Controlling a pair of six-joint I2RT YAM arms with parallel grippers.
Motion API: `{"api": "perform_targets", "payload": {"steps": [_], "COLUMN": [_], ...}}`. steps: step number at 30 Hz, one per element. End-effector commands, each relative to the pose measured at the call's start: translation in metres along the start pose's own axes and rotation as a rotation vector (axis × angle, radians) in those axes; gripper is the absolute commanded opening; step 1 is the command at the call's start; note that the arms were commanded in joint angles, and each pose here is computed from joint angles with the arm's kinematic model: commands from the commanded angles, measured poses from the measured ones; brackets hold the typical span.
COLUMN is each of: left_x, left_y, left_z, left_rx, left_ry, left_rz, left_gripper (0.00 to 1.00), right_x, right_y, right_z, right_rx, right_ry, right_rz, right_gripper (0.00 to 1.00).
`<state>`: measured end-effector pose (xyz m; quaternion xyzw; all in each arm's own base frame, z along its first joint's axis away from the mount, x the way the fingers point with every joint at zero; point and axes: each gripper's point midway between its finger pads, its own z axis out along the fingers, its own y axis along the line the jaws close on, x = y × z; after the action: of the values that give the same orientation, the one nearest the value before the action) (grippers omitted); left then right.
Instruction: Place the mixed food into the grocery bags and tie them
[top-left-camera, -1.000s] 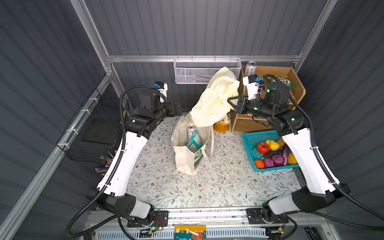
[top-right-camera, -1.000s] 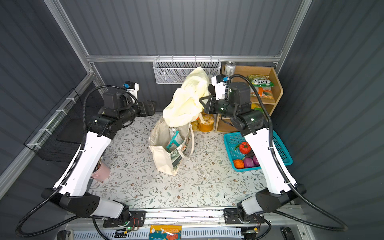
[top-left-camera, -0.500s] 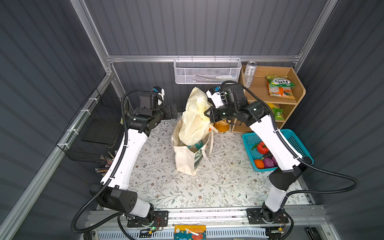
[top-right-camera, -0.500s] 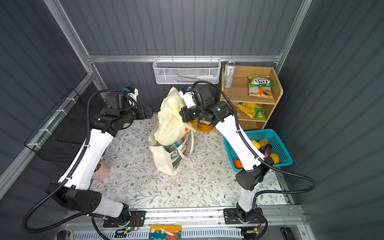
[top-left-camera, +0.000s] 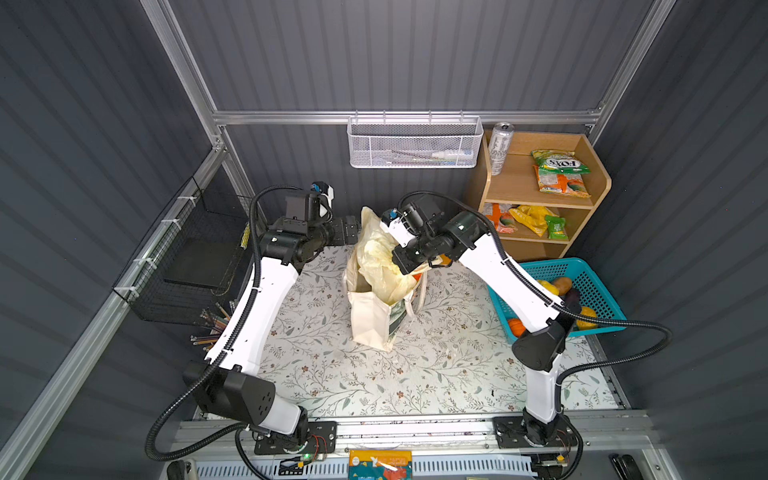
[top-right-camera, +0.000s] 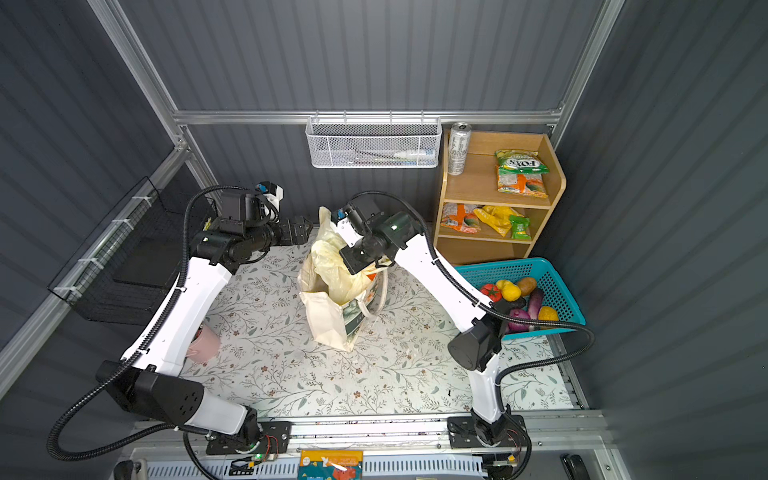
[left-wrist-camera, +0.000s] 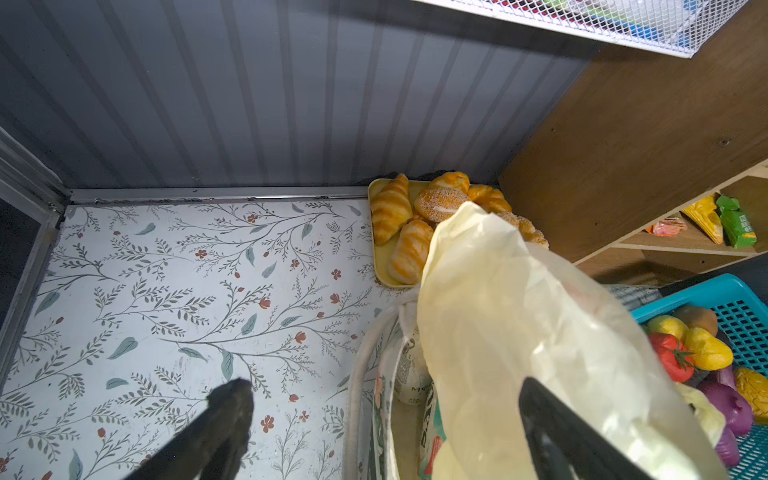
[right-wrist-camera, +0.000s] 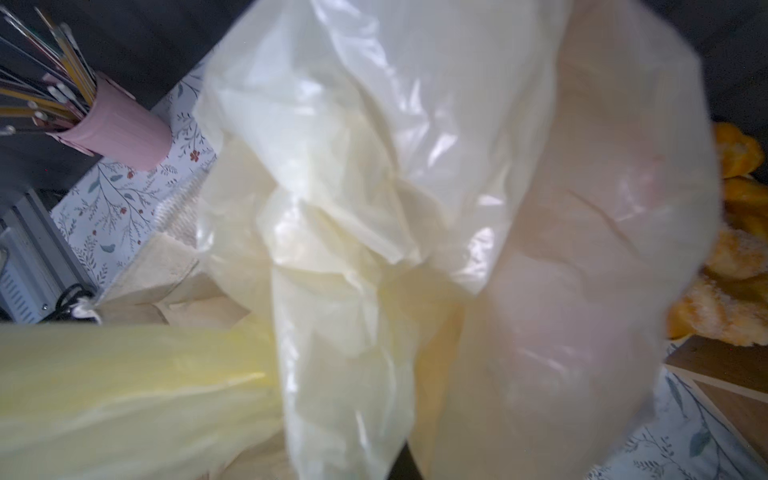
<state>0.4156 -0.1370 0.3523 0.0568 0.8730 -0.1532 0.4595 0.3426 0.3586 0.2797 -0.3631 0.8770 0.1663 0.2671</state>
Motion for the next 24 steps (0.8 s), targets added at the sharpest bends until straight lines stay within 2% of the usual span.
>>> {"api": "perform_targets", "payload": {"steps": [1, 10, 14, 17, 19, 21, 24], "left_x": [0.005, 0.005, 0.003, 0.001, 0.0, 0.0, 0.0], "left_y": [0.001, -0.001, -0.002, -0.003, -0.004, -0.005, -0.005], "left_z": [0.003, 0.005, 0.002, 0.001, 0.001, 0.002, 0.003], "left_rx": [0.007, 0.02, 0.026, 0.03, 0.033, 0.038, 0.041], "left_ry": [0.015, 0.016, 0.01, 0.004, 0.002, 0.005, 0.004], "left_rz": [0.007, 0.001, 0.0, -0.002, -0.002, -0.004, -0.007], "left_gripper": [1.0, 1.0, 1.0, 1.0, 1.0, 1.0, 1.0], "right_x": [0.019, 0.056, 0.064, 0.053, 0.037, 0.02, 0.006], "right_y": [-0.003, 0.004, 0.0, 0.001, 0.008, 0.013, 0.019], "right_z": [0.016, 0.075, 0.082, 0.067, 0.043, 0.016, -0.023], "right_rx": [0.022, -0.048, -0.041, -0.063, -0.09, -0.111, -0.147], "right_ry": [0.098, 0.284, 0.308, 0.271, 0.213, 0.145, 0.057], "right_rz": [-0.01, 0.056, 0.063, 0.07, 0.063, 0.057, 0.055], "right_gripper": [0.0, 0.0, 0.0, 0.22, 0.38, 0.46, 0.51]}}
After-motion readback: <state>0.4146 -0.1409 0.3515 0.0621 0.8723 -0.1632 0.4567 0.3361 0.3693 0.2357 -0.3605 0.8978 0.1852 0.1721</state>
